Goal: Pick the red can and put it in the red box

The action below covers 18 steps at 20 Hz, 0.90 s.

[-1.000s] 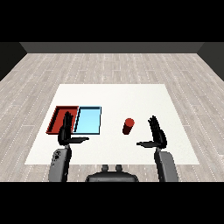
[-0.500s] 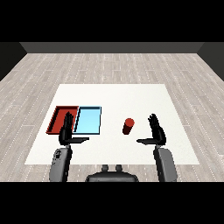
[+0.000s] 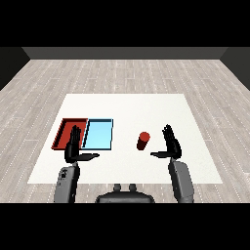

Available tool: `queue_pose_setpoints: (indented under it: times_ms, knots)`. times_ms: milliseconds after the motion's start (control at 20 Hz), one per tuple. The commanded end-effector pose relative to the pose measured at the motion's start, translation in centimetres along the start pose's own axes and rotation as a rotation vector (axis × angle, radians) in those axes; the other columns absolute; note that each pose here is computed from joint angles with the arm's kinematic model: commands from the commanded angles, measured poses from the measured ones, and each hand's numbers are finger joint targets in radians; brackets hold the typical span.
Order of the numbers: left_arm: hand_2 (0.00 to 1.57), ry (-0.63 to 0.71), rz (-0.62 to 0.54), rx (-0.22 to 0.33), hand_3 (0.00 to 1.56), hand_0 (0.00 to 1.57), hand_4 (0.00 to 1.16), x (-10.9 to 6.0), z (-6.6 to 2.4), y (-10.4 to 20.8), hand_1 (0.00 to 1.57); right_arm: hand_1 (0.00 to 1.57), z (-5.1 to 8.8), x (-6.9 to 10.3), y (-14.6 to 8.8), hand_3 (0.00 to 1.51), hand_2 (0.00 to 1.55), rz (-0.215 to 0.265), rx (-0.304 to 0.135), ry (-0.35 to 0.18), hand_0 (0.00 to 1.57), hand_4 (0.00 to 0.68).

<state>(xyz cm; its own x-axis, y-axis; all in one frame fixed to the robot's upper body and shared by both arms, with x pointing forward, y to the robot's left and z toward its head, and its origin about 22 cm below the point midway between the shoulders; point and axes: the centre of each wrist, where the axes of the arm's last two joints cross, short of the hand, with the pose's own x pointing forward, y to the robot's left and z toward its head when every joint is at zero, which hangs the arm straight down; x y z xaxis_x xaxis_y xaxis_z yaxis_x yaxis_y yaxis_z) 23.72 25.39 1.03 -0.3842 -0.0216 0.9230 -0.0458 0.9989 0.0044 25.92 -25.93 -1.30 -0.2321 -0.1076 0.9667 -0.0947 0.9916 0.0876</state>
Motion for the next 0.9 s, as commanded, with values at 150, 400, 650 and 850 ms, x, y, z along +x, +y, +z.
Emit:
queue_pose_setpoints:
  times_ms: [150,400,650,850]
  knots:
    - [0.0,0.003,0.003,-0.01,0.0,0.0,0.0,0.1,-0.32,1.0,0.0,0.0,-2.9,-3.0,2.3,0.0,0.0,-0.026,-0.003,0.024,0.0,0.0]
    - [0.0,-0.009,0.026,-0.012,0.0,0.0,0.0,0.1,0.8,1.2,0.0,0.0,-1.9,-2.8,0.7,0.0,0.0,-0.087,-0.019,0.048,0.0,0.0]
    - [0.0,-0.005,0.026,0.012,0.0,0.0,0.0,-0.8,-1.37,0.6,0.0,0.0,-1.0,-4.6,4.3,0.0,0.0,-0.092,-0.015,0.05,0.0,0.0]
    - [0.0,-0.001,0.027,0.011,0.0,0.0,0.0,1.9,0.77,0.2,0.0,0.0,-2.9,-6.5,3.4,0.0,0.0,-0.134,-0.011,0.062,0.0,0.0]
